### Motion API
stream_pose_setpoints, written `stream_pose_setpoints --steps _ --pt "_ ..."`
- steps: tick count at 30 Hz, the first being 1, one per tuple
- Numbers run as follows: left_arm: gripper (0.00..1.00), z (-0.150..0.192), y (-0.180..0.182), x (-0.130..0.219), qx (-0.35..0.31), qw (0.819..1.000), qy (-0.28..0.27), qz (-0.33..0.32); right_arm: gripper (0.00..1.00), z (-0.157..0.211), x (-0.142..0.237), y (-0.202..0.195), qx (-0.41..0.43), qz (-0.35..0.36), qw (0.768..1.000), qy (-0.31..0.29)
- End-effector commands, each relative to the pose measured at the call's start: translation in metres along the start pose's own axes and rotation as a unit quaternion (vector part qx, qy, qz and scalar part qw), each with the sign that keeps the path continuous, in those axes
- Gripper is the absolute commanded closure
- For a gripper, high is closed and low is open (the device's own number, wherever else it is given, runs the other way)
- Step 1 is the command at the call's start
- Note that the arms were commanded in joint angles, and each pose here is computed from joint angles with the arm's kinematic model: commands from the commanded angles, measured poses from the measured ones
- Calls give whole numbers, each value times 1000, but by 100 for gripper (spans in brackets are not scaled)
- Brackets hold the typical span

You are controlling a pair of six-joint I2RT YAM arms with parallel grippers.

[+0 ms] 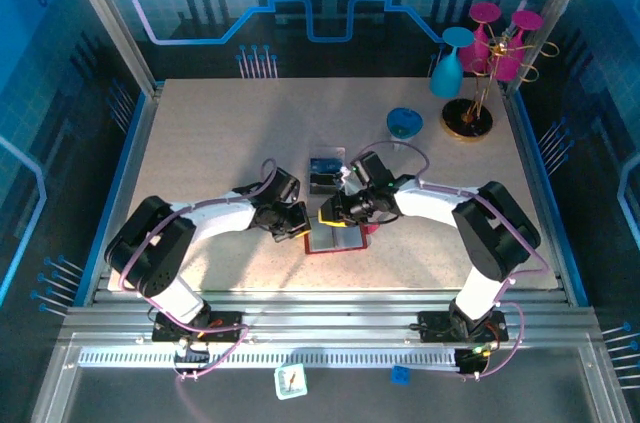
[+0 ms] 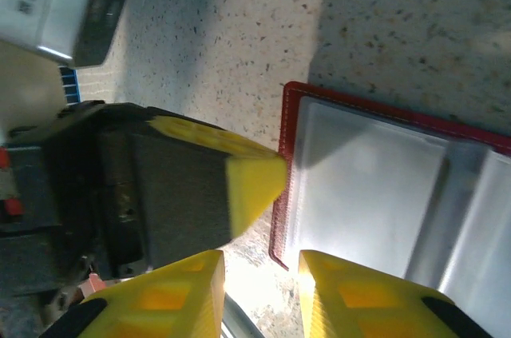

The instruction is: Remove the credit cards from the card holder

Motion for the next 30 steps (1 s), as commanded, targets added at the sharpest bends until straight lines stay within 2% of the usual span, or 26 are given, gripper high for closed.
stream_pose_setpoints --steps 1,14,24,30 --pt "100 8 13 -9 -1 999 23 -22 70 2 -10 -2 -5 32 999 22" --pt "100 10 17 -9 -1 999 22 -23 70 1 -27 -17 -15 75 996 45" --pt "100 9 15 -7 -4 1000 19 -22 70 3 -34 -15 -13 27 998 59" --pt "100 8 13 -6 -7 999 20 -24 70 4 -34 -25 -21 78 995 65"
Point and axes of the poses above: each hand's point on the last joint's axis, 136 mm out from that joint toward the fingers, its own x axis back along the fingers, its own y axis along the line the jaws close on, z = x × y, the point moved 9 cm from there along x, back along the fingers, and after that the axes turned 4 degrees about -x, right-handed, at the moved point
